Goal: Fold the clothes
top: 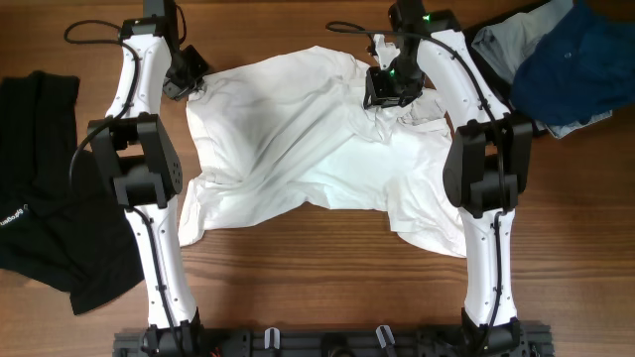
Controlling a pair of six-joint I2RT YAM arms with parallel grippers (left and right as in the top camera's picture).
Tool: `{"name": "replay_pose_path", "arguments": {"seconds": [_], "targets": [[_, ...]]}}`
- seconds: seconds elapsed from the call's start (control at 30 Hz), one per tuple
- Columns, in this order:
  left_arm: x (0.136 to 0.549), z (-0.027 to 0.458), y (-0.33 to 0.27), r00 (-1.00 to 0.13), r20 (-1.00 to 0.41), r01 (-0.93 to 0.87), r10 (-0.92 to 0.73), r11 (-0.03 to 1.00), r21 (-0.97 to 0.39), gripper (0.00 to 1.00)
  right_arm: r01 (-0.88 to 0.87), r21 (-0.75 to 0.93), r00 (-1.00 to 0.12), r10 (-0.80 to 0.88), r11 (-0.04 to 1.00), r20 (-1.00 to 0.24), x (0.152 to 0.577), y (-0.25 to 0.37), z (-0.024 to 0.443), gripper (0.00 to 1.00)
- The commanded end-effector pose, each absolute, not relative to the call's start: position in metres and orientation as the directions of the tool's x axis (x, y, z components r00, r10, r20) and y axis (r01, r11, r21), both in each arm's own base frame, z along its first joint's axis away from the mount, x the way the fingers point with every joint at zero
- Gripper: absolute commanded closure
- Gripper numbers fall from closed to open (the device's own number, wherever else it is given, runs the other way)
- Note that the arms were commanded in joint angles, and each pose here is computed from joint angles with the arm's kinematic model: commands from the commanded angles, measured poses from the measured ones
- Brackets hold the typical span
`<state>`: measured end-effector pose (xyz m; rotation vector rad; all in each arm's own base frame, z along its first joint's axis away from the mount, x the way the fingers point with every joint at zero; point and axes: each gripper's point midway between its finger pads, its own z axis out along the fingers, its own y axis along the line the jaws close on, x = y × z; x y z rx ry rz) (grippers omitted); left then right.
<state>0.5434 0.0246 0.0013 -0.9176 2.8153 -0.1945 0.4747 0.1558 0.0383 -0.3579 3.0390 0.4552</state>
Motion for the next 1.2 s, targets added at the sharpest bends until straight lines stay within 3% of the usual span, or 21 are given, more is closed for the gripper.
{"name": "replay_pose_path", "arguments": {"seconds": [0.0, 0.17, 0.23, 0.4, 0.63, 0.8, 1.17], "targets": [[0.533, -0.033, 0.013, -0.808, -0.049, -0.575, -0.588, 0.803, -0.157, 0.96, -0.271, 0.297, -0.961, -0.241, 0.916, -0.135, 0.485, 0.163, 0.052, 0.62], [0.533, -0.033, 0.014, -0.808, -0.052, -0.575, -0.587, 0.804, -0.154, 0.96, -0.278, 0.297, -0.958, -0.243, 0.914, -0.152, 0.488, 0.165, 0.059, 0.73], [0.533, -0.033, 0.014, -0.808, -0.052, -0.574, -0.587, 0.804, -0.154, 0.96, -0.279, 0.296, -0.958, -0.242, 0.914, -0.155, 0.489, 0.165, 0.06, 0.71], [0.533, -0.033, 0.014, -0.81, -0.052, -0.572, -0.585, 0.806, -0.154, 0.96, -0.281, 0.296, -0.957, -0.243, 0.913, -0.16, 0.49, 0.165, 0.06, 0.57], [0.533, -0.033, 0.014, -0.81, -0.052, -0.572, -0.585, 0.806, -0.154, 0.96, -0.292, 0.22, -0.946, -0.247, 0.931, -0.212, 0.505, 0.156, 0.07, 0.6], [0.533, -0.033, 0.014, -0.81, -0.053, -0.572, -0.585, 0.806, -0.154, 0.96, -0.315, 0.21, -0.924, -0.249, 0.925, -0.291, 0.519, 0.159, 0.1, 0.55], [0.533, -0.034, 0.016, -0.809, -0.059, -0.573, -0.585, 0.807, -0.144, 0.96, -0.275, 0.26, -0.955, -0.231, 0.926, -0.187, 0.509, 0.162, 0.06, 0.57]]}}
